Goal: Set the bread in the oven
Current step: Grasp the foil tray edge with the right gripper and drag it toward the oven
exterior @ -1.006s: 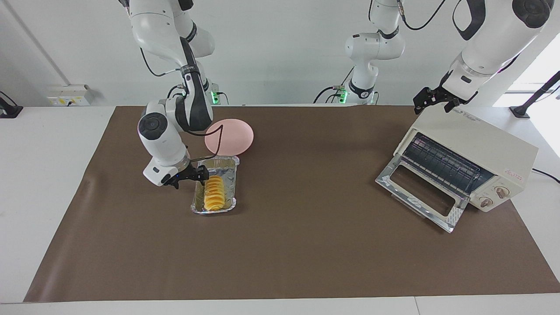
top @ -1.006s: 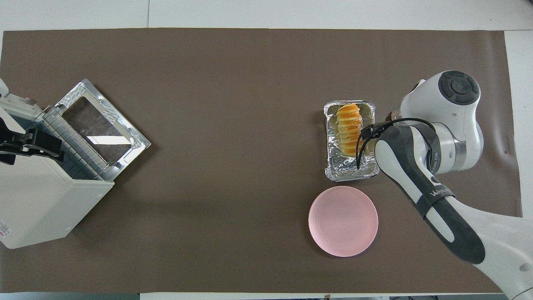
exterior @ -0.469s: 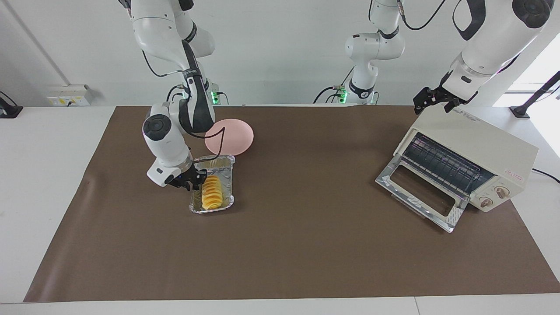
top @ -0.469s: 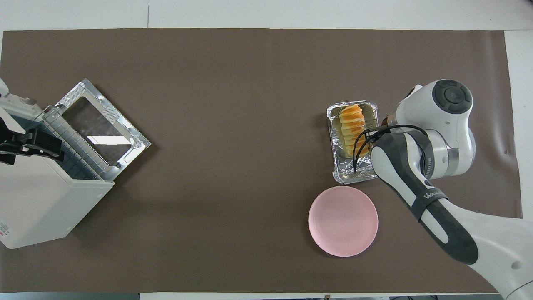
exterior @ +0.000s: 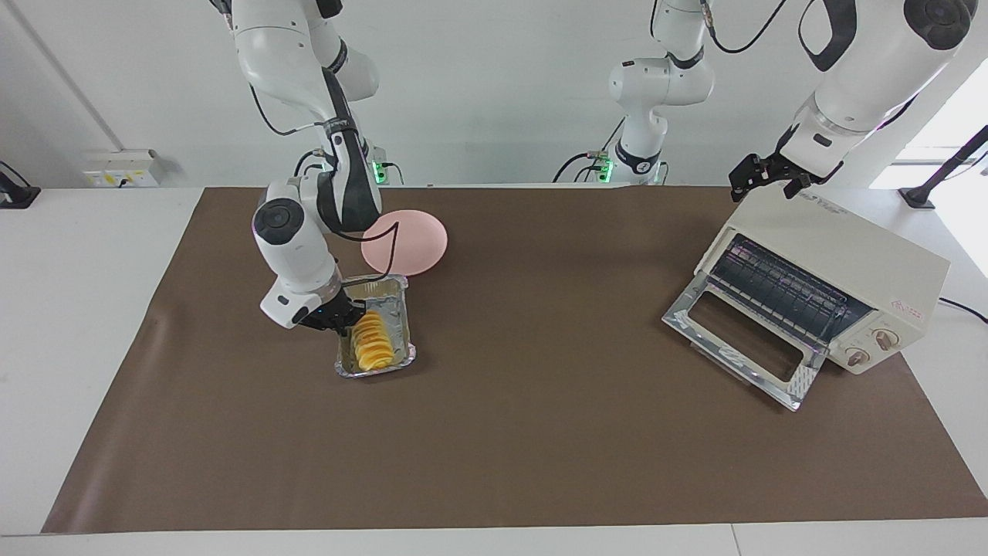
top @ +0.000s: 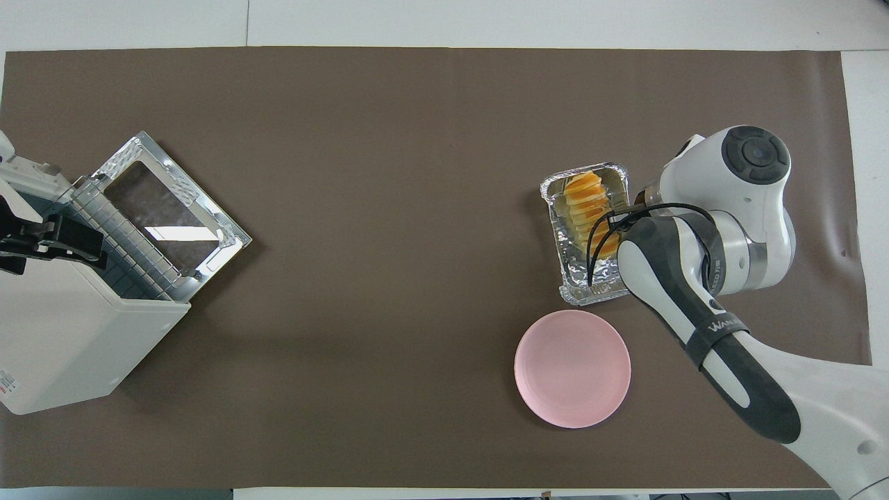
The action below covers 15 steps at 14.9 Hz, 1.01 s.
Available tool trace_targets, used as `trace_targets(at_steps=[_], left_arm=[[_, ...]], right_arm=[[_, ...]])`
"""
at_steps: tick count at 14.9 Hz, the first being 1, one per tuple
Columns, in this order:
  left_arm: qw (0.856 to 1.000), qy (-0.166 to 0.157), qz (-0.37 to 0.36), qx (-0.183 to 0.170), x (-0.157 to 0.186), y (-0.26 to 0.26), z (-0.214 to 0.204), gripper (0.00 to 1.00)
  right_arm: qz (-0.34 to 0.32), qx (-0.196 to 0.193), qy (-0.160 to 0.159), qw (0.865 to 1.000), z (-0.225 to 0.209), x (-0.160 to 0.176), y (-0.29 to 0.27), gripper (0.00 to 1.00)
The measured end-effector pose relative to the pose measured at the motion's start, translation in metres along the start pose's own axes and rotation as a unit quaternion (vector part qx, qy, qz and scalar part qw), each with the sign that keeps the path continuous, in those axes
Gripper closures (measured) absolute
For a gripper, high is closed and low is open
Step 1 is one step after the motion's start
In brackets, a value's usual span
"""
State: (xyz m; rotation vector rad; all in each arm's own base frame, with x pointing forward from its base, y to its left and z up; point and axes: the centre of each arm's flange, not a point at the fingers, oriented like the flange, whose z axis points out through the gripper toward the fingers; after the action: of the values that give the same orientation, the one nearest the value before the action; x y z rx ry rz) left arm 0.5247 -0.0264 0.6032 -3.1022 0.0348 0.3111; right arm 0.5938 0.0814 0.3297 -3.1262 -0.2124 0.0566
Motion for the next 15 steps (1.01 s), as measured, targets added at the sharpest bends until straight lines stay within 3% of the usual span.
trace_targets(at_steps=[7, 9, 15], left_arm=[[1.000, 0.000, 0.000, 0.000, 0.000, 0.000, 0.000, 0.00], [1.000, 0.000, 0.000, 0.000, 0.000, 0.000, 0.000, 0.00], [1.000, 0.000, 0.000, 0.000, 0.000, 0.000, 0.000, 0.00]], right_arm=[[-0.011, 0.019, -0.009, 1.000, -0.076, 0.019, -0.026, 0.98], [-0.004, 0.049, -0.001, 0.999, -0.094, 0.023, -0.048, 0.98], [0.053, 0.079, -0.002, 0.995, -0.123, 0.020, -0.152, 0.98]])
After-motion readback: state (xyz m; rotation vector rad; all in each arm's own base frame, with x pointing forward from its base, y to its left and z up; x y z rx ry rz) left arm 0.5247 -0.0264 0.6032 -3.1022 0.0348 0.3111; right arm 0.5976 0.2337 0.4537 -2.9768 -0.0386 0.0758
